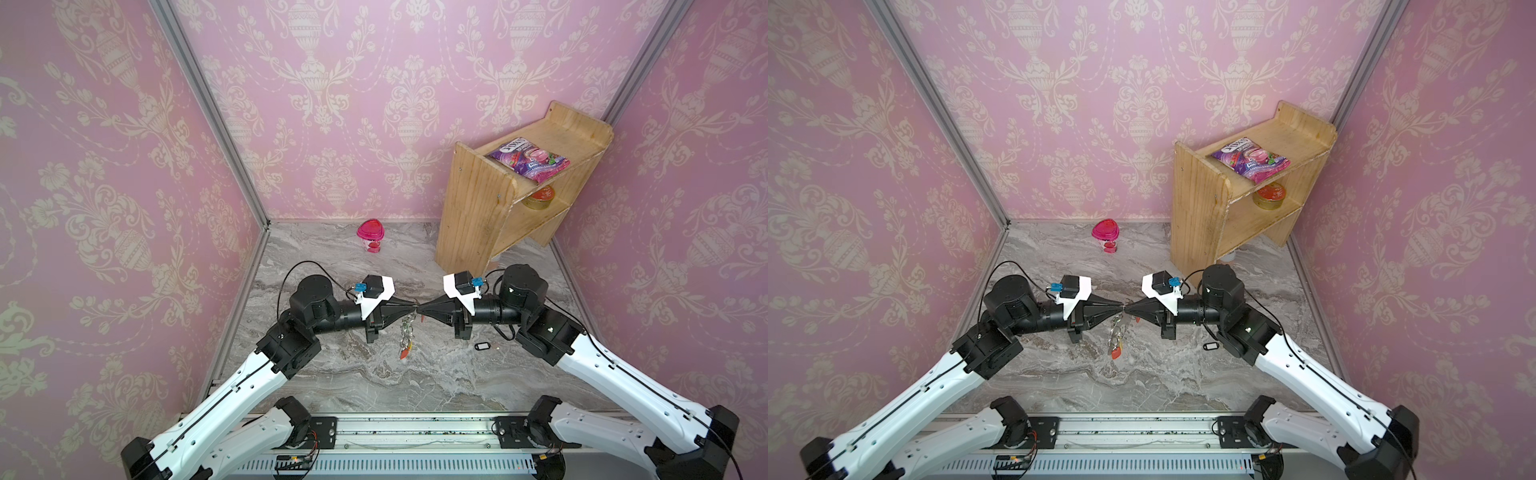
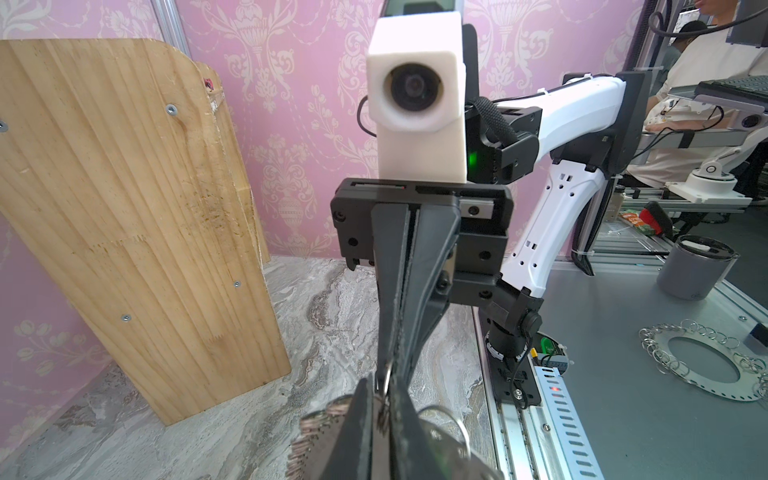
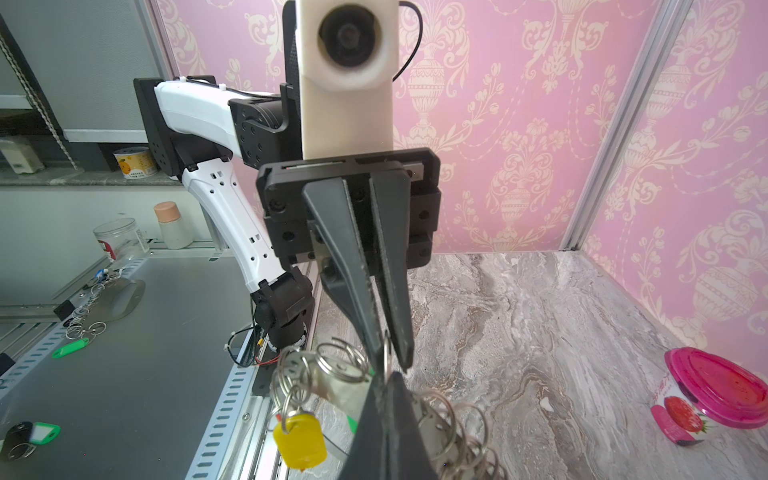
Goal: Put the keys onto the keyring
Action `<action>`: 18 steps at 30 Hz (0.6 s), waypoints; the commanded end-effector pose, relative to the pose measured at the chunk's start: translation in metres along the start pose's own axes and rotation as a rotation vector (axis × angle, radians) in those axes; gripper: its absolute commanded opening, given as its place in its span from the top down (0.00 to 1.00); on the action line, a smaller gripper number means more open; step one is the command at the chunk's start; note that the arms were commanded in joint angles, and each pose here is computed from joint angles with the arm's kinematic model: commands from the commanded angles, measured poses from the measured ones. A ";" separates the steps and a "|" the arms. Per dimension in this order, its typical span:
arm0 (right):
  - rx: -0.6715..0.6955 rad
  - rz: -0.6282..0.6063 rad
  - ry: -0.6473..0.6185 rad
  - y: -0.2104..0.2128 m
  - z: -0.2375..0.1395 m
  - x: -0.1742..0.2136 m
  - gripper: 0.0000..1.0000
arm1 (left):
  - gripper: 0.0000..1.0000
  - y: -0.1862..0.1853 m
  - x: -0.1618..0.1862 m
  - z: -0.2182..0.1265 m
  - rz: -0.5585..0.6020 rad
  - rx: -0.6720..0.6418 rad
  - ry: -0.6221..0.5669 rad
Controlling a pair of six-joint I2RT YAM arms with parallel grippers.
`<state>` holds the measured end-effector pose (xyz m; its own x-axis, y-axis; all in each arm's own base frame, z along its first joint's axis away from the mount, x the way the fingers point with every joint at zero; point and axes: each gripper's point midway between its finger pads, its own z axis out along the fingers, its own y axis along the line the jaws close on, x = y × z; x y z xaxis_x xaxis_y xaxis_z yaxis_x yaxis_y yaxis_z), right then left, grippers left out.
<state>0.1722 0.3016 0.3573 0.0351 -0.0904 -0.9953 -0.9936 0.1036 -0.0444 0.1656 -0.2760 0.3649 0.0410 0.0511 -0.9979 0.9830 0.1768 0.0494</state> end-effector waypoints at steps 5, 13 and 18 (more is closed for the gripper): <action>0.006 -0.020 -0.049 0.003 -0.006 -0.022 1.00 | 0.91 -0.007 -0.006 -0.001 0.004 0.030 -0.020; 0.021 -0.040 -0.079 0.006 -0.012 -0.030 1.00 | 0.83 -0.007 0.000 0.001 -0.012 0.037 -0.005; 0.004 -0.027 -0.066 0.006 -0.009 -0.028 1.00 | 0.85 -0.008 -0.008 0.000 0.000 0.043 -0.027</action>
<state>0.1686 0.2968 0.3657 0.0363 -0.0714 -0.9968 -0.9922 0.1166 -0.0445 0.1644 -0.2762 0.3666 0.0466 0.0454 -0.9979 0.9840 0.1699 0.0537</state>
